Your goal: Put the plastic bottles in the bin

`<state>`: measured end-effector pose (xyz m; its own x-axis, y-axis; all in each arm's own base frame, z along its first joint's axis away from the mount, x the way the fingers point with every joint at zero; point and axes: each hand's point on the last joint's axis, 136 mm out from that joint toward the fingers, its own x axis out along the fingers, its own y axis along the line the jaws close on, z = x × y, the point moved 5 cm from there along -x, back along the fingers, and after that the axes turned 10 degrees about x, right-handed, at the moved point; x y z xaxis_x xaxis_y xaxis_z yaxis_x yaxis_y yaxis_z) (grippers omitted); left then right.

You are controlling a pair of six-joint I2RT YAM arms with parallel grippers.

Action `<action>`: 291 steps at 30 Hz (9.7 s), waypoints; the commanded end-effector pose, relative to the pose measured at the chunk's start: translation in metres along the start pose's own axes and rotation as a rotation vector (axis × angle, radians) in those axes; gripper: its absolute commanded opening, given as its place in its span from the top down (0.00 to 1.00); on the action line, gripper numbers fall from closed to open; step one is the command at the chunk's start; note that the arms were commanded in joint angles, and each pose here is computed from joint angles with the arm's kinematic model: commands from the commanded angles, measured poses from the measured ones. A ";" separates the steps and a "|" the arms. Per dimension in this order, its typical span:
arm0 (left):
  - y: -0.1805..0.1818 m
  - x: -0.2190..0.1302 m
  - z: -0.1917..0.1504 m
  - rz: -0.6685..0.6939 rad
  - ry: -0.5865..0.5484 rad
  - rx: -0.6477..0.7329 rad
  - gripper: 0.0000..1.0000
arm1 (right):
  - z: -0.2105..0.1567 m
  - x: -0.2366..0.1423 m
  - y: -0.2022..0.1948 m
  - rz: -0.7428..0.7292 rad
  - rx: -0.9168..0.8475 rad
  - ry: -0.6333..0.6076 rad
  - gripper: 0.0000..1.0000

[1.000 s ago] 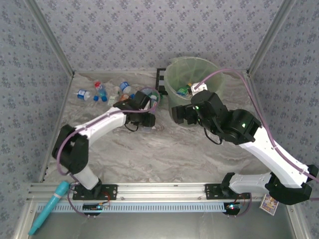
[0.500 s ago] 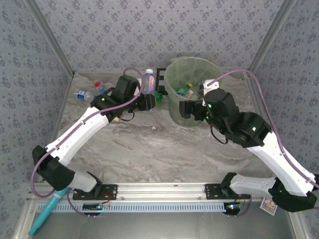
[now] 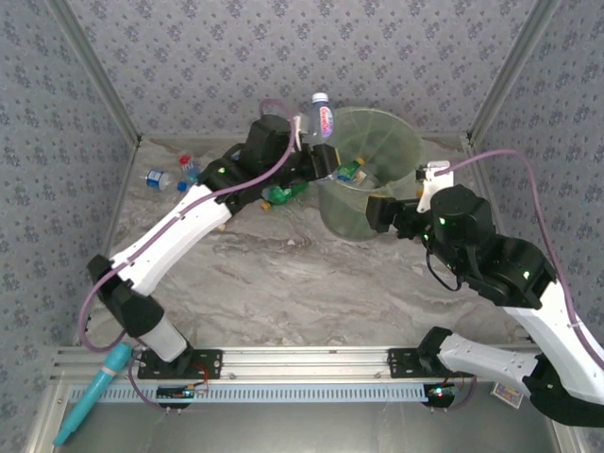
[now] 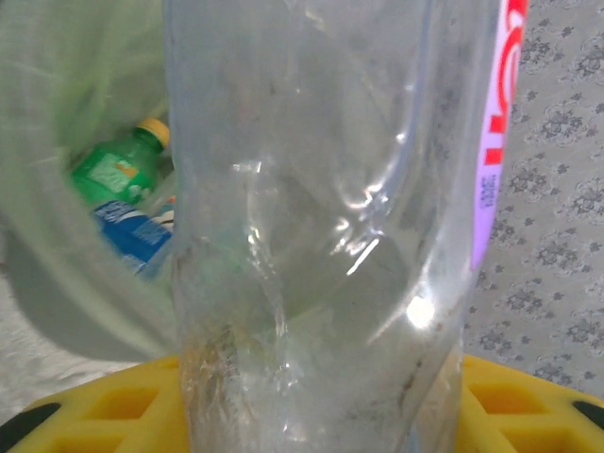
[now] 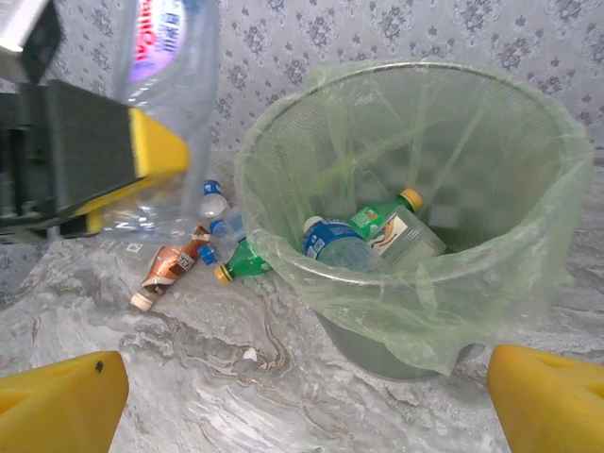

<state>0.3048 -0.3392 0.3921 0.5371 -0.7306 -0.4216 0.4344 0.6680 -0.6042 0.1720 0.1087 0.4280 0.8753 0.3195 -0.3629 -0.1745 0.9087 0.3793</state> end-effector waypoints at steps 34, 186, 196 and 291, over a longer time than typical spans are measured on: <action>-0.059 0.052 0.026 -0.052 0.041 0.053 0.00 | -0.003 -0.021 -0.031 -0.088 -0.022 -0.027 0.00; -0.038 0.031 0.006 -0.080 -0.209 -0.195 0.64 | -0.002 -0.018 -0.019 -0.037 -0.079 -0.074 0.00; -0.062 0.069 0.016 -0.148 -0.178 -0.249 0.60 | 0.000 -0.029 -0.031 -0.065 -0.083 -0.094 0.00; 0.436 -0.015 -0.035 0.932 0.404 0.066 0.16 | -0.021 0.087 0.098 0.053 -0.196 0.091 0.00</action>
<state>0.4543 -0.0404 0.1141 0.4202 0.1097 -0.9008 -0.0356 0.9939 0.1044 0.2223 0.2409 0.4159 0.8033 0.4189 -0.4233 -0.3439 0.9066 0.2447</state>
